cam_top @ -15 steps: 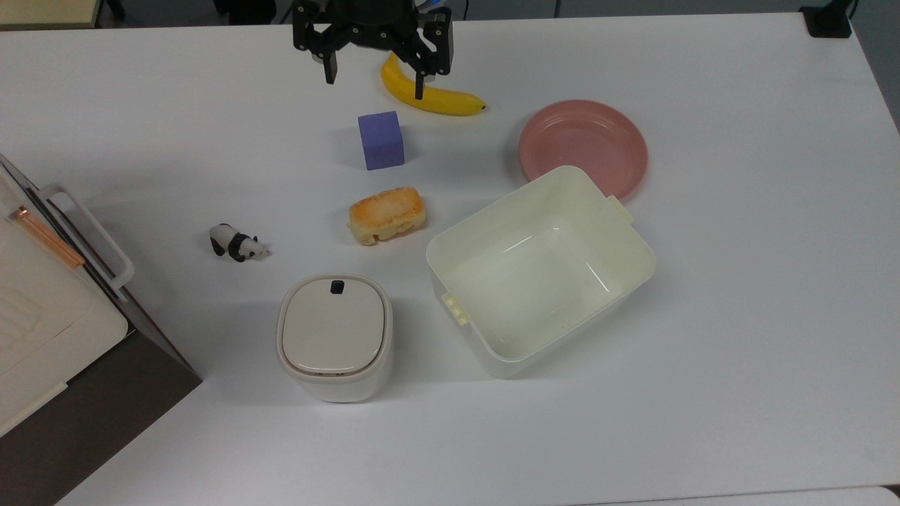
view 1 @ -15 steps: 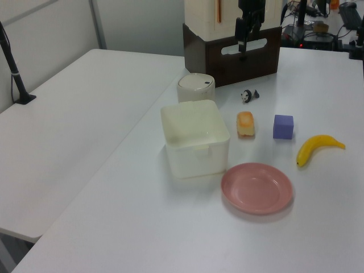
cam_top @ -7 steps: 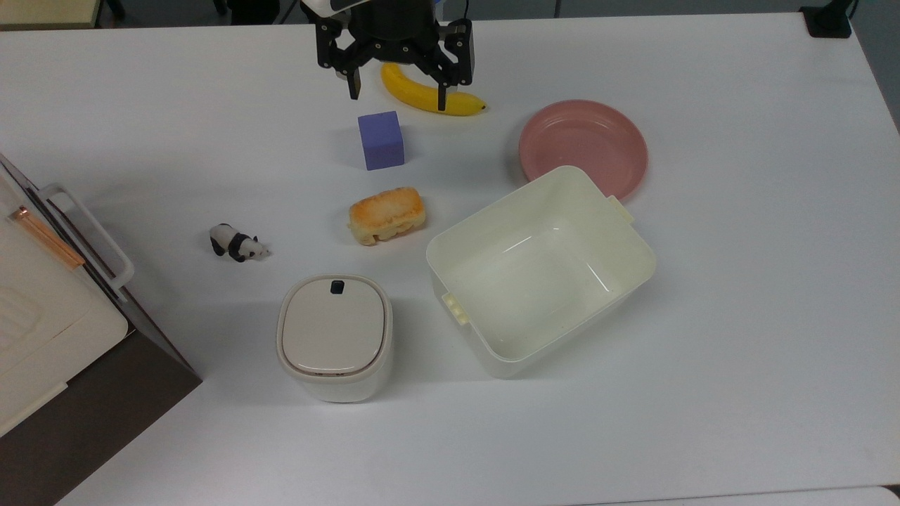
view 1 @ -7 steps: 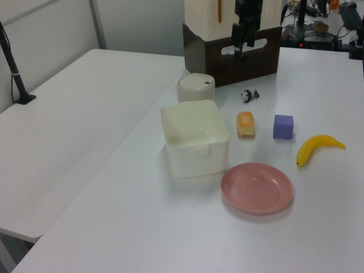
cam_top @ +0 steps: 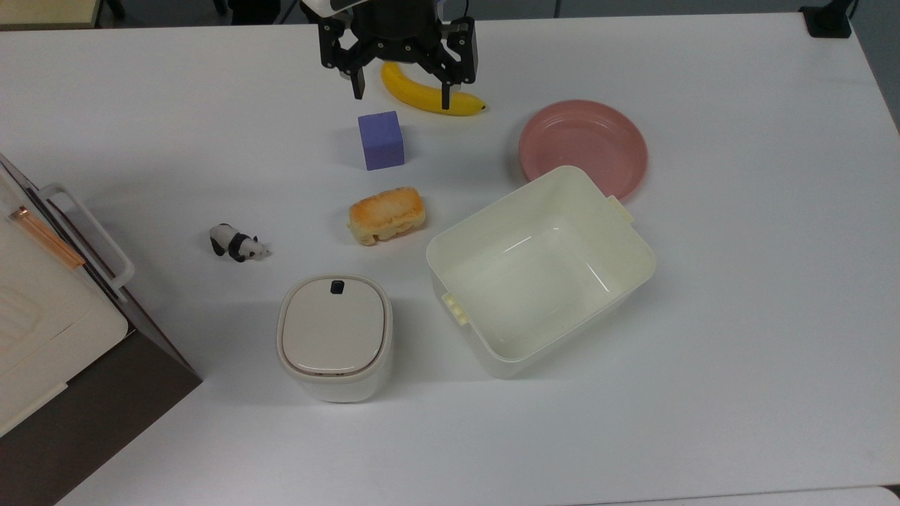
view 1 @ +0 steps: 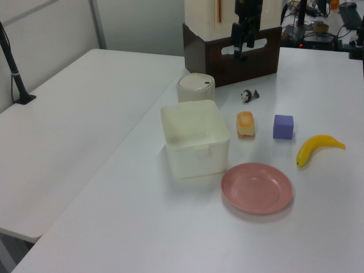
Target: Close the trash can
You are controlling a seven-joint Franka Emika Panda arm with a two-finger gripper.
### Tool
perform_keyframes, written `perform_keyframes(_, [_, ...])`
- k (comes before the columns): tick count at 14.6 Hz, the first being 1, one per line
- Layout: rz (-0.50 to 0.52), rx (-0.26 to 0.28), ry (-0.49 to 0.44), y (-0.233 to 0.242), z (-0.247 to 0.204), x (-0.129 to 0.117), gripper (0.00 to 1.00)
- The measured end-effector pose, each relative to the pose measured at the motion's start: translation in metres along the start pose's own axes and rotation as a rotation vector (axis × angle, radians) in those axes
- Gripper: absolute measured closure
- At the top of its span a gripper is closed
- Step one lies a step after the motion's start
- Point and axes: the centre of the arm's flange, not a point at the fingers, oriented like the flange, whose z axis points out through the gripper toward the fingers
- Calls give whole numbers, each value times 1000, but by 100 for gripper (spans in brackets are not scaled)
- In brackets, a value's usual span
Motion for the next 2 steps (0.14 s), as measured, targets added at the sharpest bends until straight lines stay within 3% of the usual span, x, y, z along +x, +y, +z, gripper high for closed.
perform_keyframes(2, [0, 0, 1, 0, 0, 0, 0])
